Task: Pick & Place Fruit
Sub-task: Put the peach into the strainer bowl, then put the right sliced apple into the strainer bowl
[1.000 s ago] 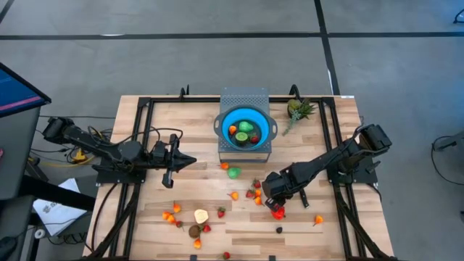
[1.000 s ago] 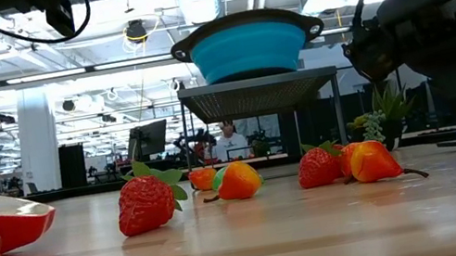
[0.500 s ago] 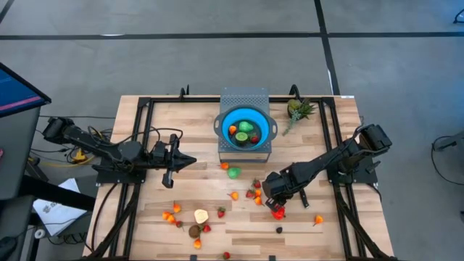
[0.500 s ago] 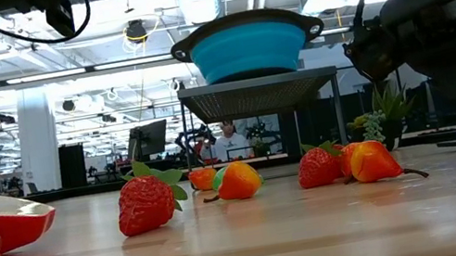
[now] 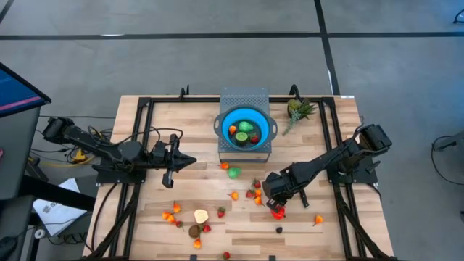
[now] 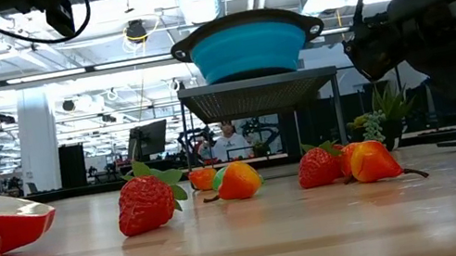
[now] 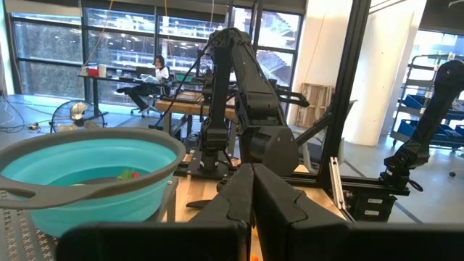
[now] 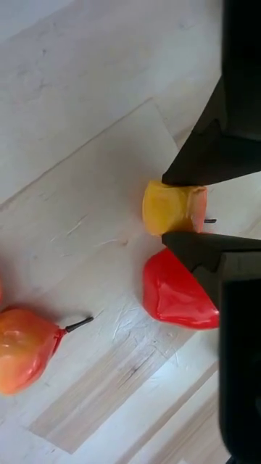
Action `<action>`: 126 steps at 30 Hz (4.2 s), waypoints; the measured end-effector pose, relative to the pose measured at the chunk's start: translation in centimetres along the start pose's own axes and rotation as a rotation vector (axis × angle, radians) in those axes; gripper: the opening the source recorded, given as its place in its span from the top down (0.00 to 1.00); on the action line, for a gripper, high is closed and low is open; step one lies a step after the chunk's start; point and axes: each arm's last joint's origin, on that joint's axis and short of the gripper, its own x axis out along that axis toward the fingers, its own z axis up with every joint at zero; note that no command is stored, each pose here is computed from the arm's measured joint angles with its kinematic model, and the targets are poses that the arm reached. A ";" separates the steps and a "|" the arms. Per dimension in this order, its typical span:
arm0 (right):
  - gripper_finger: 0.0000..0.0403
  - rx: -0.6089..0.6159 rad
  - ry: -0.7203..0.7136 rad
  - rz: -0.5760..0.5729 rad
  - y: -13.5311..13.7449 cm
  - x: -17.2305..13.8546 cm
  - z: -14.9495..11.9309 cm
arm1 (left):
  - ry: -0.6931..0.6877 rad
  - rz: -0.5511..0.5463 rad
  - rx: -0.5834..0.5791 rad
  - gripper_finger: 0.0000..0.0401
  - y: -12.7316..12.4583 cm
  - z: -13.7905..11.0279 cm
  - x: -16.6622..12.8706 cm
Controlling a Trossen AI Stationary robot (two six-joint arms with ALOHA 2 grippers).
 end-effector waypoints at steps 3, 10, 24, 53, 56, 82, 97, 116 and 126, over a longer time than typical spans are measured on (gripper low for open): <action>0.76 -0.022 -0.008 -0.004 0.0 0.0 0.0 | 0.000 0.000 0.006 1.00 0.0 0.0 0.0; 0.77 -0.053 -0.040 -0.019 -0.3 -0.1 0.5 | 0.000 0.000 0.013 1.00 0.0 0.0 0.0; 0.77 -0.104 -0.131 0.053 -0.3 -3.1 0.3 | 0.000 0.000 0.014 1.00 0.0 0.0 0.0; 0.77 -0.327 -0.469 0.267 -1.3 -10.4 1.4 | -0.001 0.000 0.014 1.00 0.0 0.0 0.0; 0.77 -0.349 -0.537 0.309 -1.5 -11.4 1.9 | -0.001 0.000 0.014 1.00 0.0 0.0 0.0; 0.77 -0.236 -1.192 0.145 -5.9 -18.1 7.1 | -0.001 0.000 0.014 1.00 0.0 0.0 0.0; 0.65 -0.187 -1.135 0.052 -7.8 -17.8 7.8 | -0.001 0.000 0.014 1.00 0.0 0.0 0.0; 0.50 -0.306 -0.903 0.295 -6.3 -18.3 2.3 | 0.000 0.000 0.014 1.00 0.0 0.0 0.0; 0.65 -0.372 -0.728 0.417 -3.2 -17.1 -2.1 | 0.000 0.000 0.014 1.00 0.0 0.0 0.0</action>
